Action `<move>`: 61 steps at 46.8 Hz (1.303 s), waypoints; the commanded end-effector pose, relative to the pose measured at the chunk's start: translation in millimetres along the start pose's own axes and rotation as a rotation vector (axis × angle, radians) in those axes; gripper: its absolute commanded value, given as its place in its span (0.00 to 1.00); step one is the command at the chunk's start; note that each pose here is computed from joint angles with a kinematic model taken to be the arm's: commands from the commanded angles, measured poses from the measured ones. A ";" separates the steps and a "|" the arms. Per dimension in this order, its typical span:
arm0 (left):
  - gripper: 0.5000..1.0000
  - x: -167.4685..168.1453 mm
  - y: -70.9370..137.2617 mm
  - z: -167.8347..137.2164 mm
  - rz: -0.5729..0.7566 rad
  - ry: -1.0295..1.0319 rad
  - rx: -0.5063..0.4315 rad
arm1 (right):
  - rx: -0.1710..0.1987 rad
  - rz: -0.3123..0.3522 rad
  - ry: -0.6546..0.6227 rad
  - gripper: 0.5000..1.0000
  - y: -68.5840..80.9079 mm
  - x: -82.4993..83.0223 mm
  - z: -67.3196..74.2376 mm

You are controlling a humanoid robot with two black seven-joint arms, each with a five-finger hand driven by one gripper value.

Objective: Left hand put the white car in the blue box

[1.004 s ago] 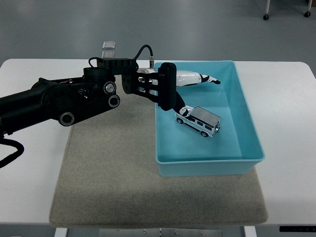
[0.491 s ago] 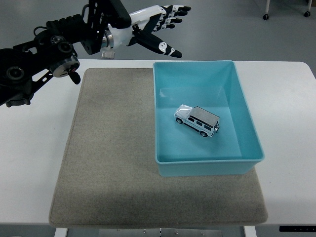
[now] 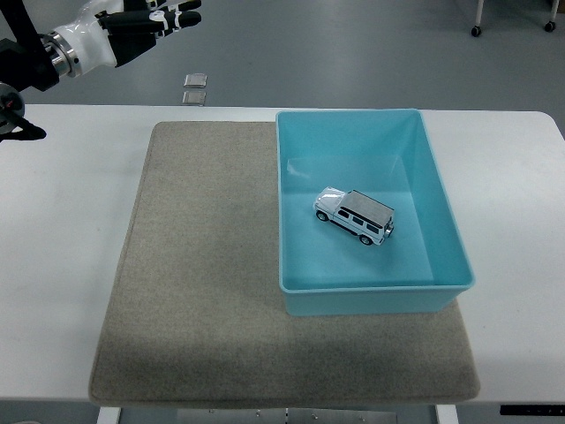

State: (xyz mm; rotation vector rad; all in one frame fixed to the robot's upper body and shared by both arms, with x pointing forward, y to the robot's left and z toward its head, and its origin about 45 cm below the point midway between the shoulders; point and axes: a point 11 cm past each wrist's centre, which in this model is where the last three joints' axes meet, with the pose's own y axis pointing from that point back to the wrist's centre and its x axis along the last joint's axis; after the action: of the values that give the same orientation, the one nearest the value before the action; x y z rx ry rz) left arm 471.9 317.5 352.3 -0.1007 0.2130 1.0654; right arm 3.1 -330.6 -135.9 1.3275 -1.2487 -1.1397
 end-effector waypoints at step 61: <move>1.00 45.7 39.5 -78.8 0.031 0.521 -0.041 | -0.013 -0.017 -0.007 0.87 0.3 -3.5 7.3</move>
State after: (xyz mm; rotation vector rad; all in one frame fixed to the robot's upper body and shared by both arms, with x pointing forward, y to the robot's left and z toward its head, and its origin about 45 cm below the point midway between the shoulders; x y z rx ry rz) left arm 449.0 360.9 266.8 -0.4175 0.6650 1.0583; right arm -3.4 -328.4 -136.3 1.3260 -1.2397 -1.1573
